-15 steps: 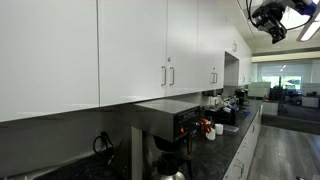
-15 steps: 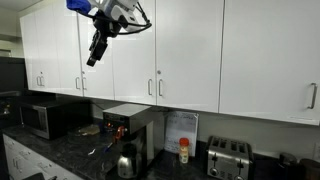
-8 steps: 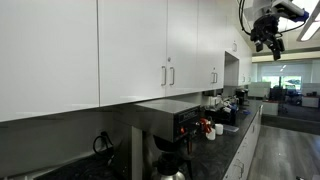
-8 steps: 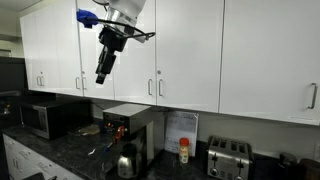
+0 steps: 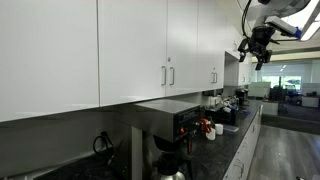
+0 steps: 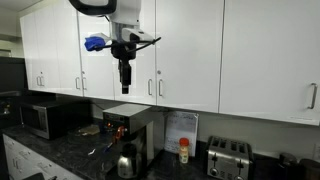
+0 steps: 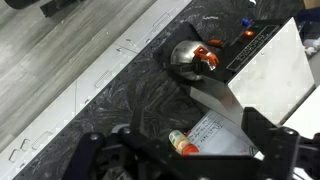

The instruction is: Close the top right cabinet door

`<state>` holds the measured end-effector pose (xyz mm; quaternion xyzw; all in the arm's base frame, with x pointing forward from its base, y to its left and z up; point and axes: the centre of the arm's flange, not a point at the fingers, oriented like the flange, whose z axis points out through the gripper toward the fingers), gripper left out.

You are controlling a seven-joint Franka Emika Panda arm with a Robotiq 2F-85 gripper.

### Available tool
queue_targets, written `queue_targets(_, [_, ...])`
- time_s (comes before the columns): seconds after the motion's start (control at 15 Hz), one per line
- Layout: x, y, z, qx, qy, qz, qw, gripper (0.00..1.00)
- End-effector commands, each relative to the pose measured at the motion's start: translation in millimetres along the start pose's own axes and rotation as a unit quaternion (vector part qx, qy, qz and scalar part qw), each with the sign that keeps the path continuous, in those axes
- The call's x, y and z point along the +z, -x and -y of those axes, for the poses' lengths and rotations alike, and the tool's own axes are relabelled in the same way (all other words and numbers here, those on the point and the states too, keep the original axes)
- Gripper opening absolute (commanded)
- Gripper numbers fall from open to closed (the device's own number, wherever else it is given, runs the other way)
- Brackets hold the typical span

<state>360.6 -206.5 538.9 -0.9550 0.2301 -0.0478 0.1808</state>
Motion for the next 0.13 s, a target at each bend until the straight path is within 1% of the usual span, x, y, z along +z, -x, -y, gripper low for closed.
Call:
queue_targets(0.0, [0.3, 1.2, -1.7, 0.001, -0.001, -0.005, 1.0000, 1.00])
queue_targets(0.07, [0.0, 2.4, -2.2, 0.001, -0.002, -0.007, 1.0000, 1.00])
